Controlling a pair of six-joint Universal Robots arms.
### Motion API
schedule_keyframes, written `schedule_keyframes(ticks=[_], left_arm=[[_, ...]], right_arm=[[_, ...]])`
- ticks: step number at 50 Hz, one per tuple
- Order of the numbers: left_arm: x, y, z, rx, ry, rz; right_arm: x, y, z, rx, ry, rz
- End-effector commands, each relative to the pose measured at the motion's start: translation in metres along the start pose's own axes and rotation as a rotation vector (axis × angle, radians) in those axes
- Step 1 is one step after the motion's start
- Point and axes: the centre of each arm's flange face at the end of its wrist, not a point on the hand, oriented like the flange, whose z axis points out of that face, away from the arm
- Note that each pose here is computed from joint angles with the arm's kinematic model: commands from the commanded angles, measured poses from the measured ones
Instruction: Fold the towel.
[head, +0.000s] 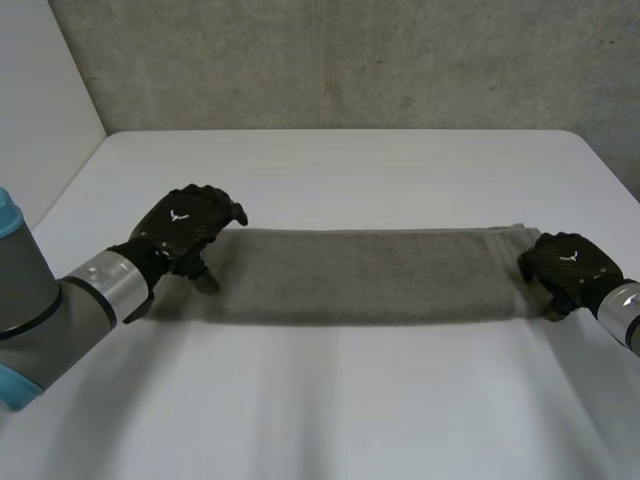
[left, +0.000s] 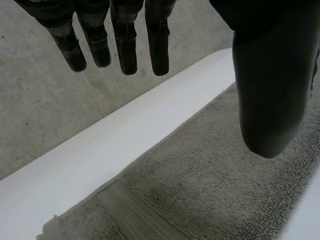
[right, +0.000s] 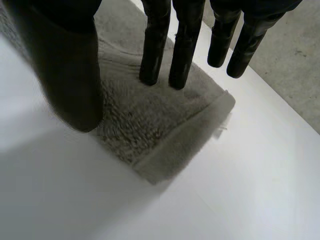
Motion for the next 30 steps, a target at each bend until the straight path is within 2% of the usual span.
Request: schedule_keyframes(ticks=[1,11,16,19,22,24,27,29,30], left_arm=[[-0.001,-0.001,0.0,0.002,-0.001,0.001],[-0.003,-0.006,-0.002,0.016,-0.012,0.004],[-0.006,-0.007,-0.002,0.018,-0.02,0.001],[-0.006,-0.007,-0.002,0.019,-0.02,0.003],[-0.007,-0.007,-0.002,0.019,-0.022,0.001],[-0.006,-0.008,-0.002,0.022,-0.021,0.003],[-0.006,-0.008,-0.002,0.022,-0.021,0.003],[-0.006,-0.009,-0.002,0.024,-0.023,0.005],[-0.006,-0.009,-0.002,0.024,-0.023,0.005]], right_arm=[[0.004,0.004,0.008,0.015,0.016,-0.021],[0.039,0.01,0.003,0.002,0.12,-0.02],[0.09,0.012,-0.008,0.008,0.249,-0.024],[0.104,0.008,-0.012,0.016,0.287,-0.035],[0.128,-0.006,-0.019,0.049,0.357,-0.072],[0.143,-0.033,-0.029,0.107,0.406,-0.123],[0.147,-0.047,-0.034,0.14,0.424,-0.143],[0.131,-0.085,-0.036,0.232,0.401,-0.199],[0.131,-0.085,-0.036,0.232,0.401,-0.199]])
